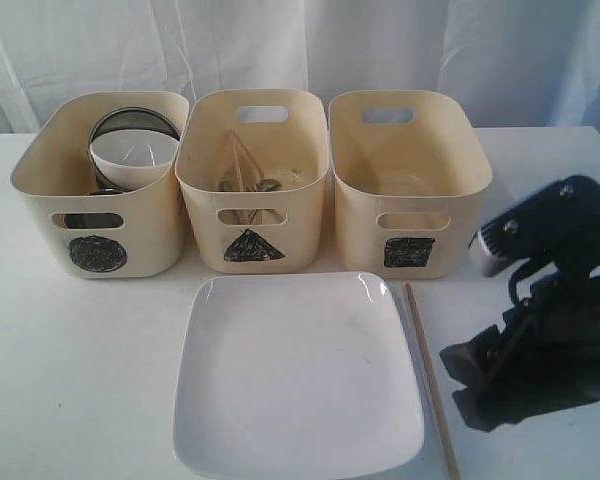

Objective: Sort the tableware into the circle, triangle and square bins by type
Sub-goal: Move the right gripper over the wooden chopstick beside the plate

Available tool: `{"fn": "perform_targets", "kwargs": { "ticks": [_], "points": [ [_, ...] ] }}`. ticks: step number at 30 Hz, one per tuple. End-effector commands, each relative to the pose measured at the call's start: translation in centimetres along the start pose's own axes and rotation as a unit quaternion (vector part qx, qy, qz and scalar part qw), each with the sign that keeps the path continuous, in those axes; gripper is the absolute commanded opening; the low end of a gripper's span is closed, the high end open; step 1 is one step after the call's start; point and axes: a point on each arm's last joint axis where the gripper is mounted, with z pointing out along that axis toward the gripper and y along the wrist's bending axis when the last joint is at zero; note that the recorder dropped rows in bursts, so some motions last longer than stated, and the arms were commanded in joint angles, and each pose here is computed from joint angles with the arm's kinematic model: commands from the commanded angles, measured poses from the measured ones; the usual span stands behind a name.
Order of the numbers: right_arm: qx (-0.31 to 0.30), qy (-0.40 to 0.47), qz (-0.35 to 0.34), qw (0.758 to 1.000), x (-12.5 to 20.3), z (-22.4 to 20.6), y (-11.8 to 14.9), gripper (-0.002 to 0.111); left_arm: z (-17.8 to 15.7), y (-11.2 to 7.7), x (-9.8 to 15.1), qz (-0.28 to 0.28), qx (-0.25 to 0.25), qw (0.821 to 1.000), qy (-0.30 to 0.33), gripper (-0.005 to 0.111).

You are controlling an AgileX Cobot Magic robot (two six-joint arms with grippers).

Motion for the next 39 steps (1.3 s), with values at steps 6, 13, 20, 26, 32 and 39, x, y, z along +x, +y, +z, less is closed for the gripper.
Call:
{"fn": "perform_targets", "kwargs": {
  "ticks": [6,13,20,26,32,39],
  "points": [
    [-0.003,-0.088,0.069,0.994,1.4,3.1,0.0,0.062,0.0,-0.1,0.1,-0.005,0.005,1.0,-0.002,0.0],
    [-0.001,-0.04,0.08,0.996,2.2,6.1,0.0,0.059,0.0,-0.1,0.1,-0.005,0.005,1.0,-0.002,0.0],
    [0.002,0.012,0.08,0.997,3.2,8.8,0.0,0.041,0.0,-0.1,0.1,-0.005,0.005,1.0,-0.002,0.0],
    [0.003,0.029,0.08,0.996,3.7,10.2,0.0,0.042,0.0,-0.1,0.1,-0.005,0.005,1.0,-0.002,0.0],
    [0.002,0.007,0.083,0.997,3.4,10.6,0.0,0.047,0.0,-0.1,0.1,-0.005,0.005,1.0,-0.002,0.0],
    [0.027,-0.007,0.124,0.992,3.3,10.5,-1.6,0.047,0.0,-0.1,0.1,-0.005,0.005,1.0,-0.002,0.0]
  ]
}}
